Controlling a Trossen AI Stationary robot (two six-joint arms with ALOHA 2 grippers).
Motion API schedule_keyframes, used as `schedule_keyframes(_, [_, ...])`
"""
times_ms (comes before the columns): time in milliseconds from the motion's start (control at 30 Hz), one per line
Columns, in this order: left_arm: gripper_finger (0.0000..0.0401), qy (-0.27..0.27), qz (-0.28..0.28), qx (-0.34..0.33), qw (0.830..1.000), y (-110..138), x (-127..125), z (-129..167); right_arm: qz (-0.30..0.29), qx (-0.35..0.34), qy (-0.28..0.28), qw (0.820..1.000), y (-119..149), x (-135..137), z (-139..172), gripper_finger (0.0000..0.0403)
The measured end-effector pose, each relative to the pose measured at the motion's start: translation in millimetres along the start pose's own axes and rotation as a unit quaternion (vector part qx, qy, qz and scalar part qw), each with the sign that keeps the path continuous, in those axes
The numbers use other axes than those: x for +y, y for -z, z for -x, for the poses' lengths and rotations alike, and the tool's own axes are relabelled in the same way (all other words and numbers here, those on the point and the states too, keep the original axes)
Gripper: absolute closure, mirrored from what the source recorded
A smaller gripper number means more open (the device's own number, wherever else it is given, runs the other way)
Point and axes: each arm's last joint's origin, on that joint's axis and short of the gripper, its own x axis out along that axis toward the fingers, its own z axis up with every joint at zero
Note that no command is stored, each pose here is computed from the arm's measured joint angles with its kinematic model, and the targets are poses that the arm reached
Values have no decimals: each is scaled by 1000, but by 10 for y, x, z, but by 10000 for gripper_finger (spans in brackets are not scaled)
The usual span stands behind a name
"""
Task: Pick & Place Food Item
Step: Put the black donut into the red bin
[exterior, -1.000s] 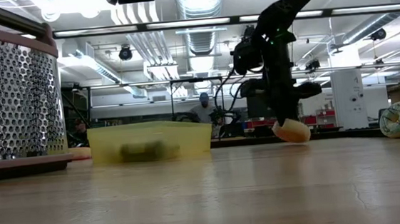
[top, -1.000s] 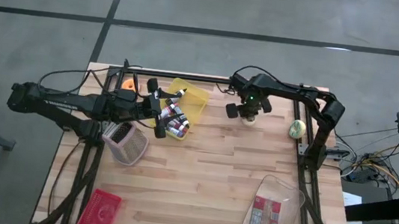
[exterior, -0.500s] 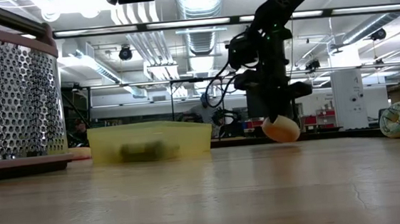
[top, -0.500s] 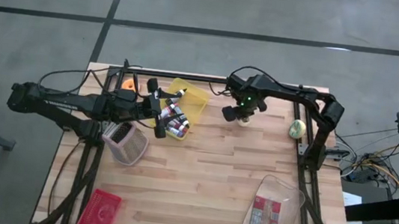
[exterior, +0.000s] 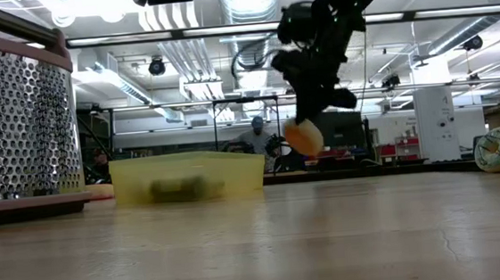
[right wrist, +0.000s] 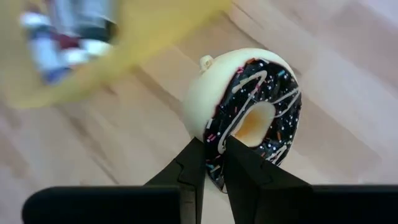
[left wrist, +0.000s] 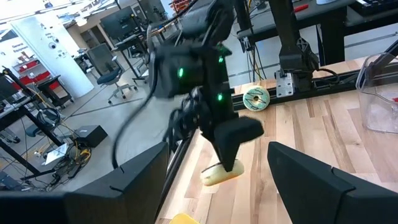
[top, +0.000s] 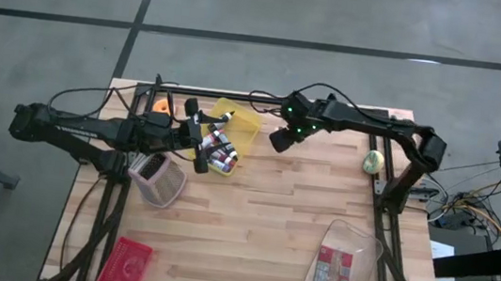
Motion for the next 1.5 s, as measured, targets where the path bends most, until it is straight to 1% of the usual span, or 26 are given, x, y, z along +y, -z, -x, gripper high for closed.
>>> schedule_keyframes(100, [121, 0, 0, 0, 1000, 0, 0, -1, 23, -53, -37, 998, 48, 109, 131, 360])
schedule_keyframes(233, [121, 0, 0, 0, 1000, 0, 0, -1, 69, -112, -97, 987, 208, 236, 273, 360])
schedule_keyframes(333, [121, 0, 0, 0, 1000, 0, 0, 0, 95, -160, -143, 972, 372, 284, 326, 360])
schedule_keyframes(433, [121, 0, 0, 0, 1000, 0, 0, 0, 127, -200, -208, 949, 534, 286, 375, 360])
schedule_keyframes(567, [121, 0, 0, 0, 1000, 0, 0, 0, 164, -262, -297, 904, 702, 282, 395, 360])
schedule_keyframes(667, [121, 0, 0, 0, 1000, 0, 0, 0, 198, -289, -353, 868, 811, 267, 405, 360])
schedule_keyframes(767, [121, 0, 0, 0, 1000, 0, 0, 0, 241, -316, -374, 838, 913, 234, 376, 360])
schedule_keyframes(900, [121, 0, 0, 0, 1000, 0, 0, 0, 273, -354, -385, 807, 983, 199, 356, 360])
schedule_keyframes(967, [121, 0, 0, 0, 1000, 0, 0, 0, 292, -352, -414, 787, 1001, 204, 362, 360])
schedule_keyframes(1000, [121, 0, 0, 0, 1000, 0, 0, 0, 307, -347, -433, 773, 1012, 210, 365, 360])
schedule_keyframes(1100, [121, 0, 0, 0, 1000, 0, 0, 0, 360, -342, -481, 722, 1053, 250, 406, 360])
schedule_keyframes(1133, [121, 0, 0, 0, 1000, 0, 0, 0, 374, -341, -489, 710, 1067, 265, 404, 360])
schedule_keyframes(1167, [121, 0, 0, 0, 1000, 0, 0, 0, 383, -342, -490, 704, 1077, 274, 397, 360])
schedule_keyframes(1300, [121, 0, 0, 0, 1000, 1, 0, 0, 404, -350, -479, 696, 1090, 277, 357, 360])
schedule_keyframes(1500, [121, 1, -1, 1, 1000, 3, -3, -4, 417, -353, -473, 691, 1090, 277, 329, 360])
